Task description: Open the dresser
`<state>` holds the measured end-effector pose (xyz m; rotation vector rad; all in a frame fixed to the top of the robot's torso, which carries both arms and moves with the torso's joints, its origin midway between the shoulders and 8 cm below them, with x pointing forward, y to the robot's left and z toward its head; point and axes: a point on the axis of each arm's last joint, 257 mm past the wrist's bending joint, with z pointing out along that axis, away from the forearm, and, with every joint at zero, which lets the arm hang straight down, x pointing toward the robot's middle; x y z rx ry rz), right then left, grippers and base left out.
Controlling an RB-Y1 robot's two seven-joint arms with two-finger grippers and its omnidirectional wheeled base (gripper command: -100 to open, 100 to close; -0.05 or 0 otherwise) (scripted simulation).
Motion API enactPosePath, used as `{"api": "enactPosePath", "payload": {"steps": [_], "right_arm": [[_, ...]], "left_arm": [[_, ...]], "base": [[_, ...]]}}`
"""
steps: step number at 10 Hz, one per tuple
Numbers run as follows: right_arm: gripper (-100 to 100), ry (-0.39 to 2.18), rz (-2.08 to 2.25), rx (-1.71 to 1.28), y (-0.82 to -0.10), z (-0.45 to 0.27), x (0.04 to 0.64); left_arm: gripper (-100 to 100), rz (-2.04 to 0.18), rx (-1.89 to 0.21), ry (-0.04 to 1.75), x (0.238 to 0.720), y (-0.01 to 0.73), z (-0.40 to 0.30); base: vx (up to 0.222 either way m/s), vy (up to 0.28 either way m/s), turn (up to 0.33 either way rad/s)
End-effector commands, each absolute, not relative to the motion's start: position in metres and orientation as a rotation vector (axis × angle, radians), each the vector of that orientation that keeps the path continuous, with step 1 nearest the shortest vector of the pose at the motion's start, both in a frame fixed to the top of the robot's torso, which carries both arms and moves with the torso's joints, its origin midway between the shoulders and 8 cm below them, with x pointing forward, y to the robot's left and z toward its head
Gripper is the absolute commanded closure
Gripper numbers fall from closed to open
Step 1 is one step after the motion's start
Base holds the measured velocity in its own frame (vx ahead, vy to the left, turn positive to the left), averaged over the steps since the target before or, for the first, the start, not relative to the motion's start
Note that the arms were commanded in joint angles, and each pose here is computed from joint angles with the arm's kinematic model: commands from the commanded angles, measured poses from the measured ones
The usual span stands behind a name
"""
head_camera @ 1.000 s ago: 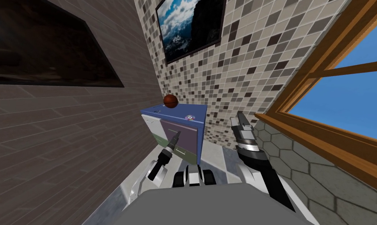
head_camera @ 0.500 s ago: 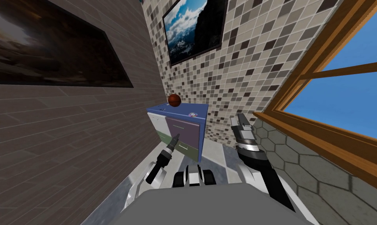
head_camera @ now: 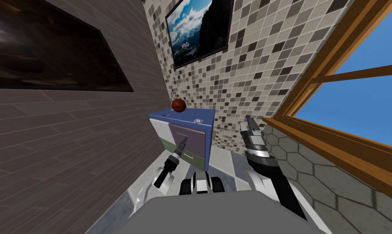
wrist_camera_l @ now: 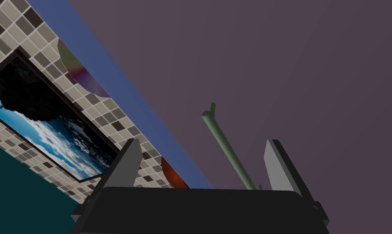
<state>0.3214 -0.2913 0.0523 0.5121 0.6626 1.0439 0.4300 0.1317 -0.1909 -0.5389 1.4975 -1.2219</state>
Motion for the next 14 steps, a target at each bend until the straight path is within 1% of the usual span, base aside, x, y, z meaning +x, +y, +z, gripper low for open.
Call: {"api": "enactPosePath", "payload": {"steps": [1, 2, 3, 8, 9, 12, 14], "right_arm": [[0, 0.663, 1.044, 0.512, -0.291, 0.052, 0.321], [0, 0.663, 1.044, 0.512, -0.291, 0.052, 0.321], [0, 0.663, 1.044, 0.512, -0.291, 0.052, 0.321], [0, 0.663, 1.044, 0.512, -0.291, 0.052, 0.322], [0, 0.663, 1.044, 0.512, -0.291, 0.052, 0.322], [0, 0.663, 1.044, 0.512, -0.291, 0.052, 0.321], [0, 0.663, 1.044, 0.512, -0.291, 0.052, 0.321]], "left_arm": [[-100, -1.219, -0.537, 1.498, 0.43, 0.132, -0.185], [-100, -1.221, -0.536, 1.496, 0.43, 0.132, -0.188], [100, -1.221, -0.537, 1.497, 0.43, 0.132, -0.188], [100, -1.231, -0.526, 1.506, 0.419, 0.129, -0.184], [-100, -1.226, -0.533, 1.502, 0.425, 0.131, -0.188], [-100, -1.221, -0.541, 1.496, 0.432, 0.132, -0.193], [-100, -1.219, -0.538, 1.498, 0.429, 0.133, -0.184]], "base": [[0.081, -0.044, -0.005], [0.051, -0.027, 0.001], [0.009, -0.004, 0.001], [-0.125, 0.071, 0.036], [0.065, -0.034, -0.055], [0.15, -0.076, -0.037], [0.089, -0.049, -0.006]]}}
